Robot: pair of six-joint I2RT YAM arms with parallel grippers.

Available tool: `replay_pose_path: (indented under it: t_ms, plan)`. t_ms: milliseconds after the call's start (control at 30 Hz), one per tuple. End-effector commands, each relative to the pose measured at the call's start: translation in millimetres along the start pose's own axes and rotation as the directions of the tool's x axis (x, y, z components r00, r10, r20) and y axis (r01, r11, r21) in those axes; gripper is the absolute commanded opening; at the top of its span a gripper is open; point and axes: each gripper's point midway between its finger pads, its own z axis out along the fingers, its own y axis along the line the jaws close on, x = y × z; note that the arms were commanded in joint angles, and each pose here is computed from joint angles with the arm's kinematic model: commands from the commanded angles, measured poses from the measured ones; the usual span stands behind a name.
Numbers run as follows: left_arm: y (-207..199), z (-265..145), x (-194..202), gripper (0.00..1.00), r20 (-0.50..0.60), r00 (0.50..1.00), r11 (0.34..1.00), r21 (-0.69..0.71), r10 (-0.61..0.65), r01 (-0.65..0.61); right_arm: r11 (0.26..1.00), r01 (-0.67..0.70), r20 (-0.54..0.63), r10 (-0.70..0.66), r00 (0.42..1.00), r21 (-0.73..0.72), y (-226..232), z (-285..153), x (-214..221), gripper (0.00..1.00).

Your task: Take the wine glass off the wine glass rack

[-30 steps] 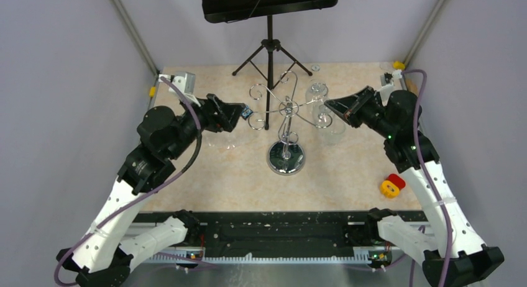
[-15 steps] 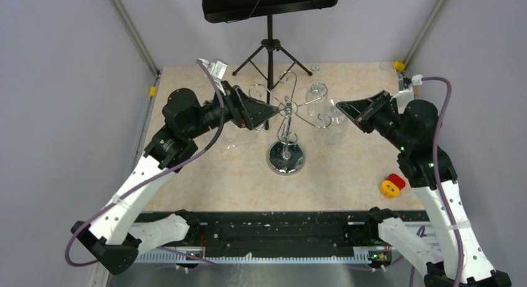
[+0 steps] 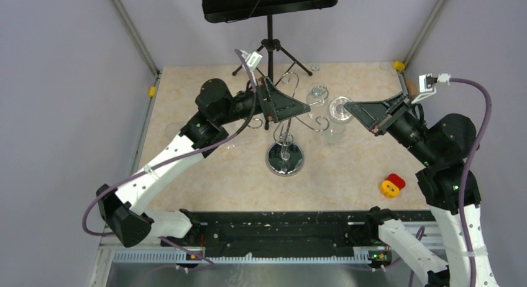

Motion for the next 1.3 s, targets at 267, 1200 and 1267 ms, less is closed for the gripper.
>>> replay_pose_path:
  t_ms: [267,1200,1267]
  plan:
    - [-63,41,11,0.55,-0.054,0.997,0.973,0.228,0.058,-0.045,0.97,0.157,0.004,-0.159,0.987,-0.185,54,-21,-8,0.0]
    - [-51,65,20,0.0,-0.111,0.992,0.992,0.116,0.054,-0.041,0.956,0.186,-0.083,-0.209,0.974,-0.225,42,-3,8,0.0]
    - [-57,62,17,0.0,-0.099,0.993,0.989,0.133,0.07,-0.057,0.967,0.191,-0.067,-0.205,0.977,-0.169,32,1,3,0.08]
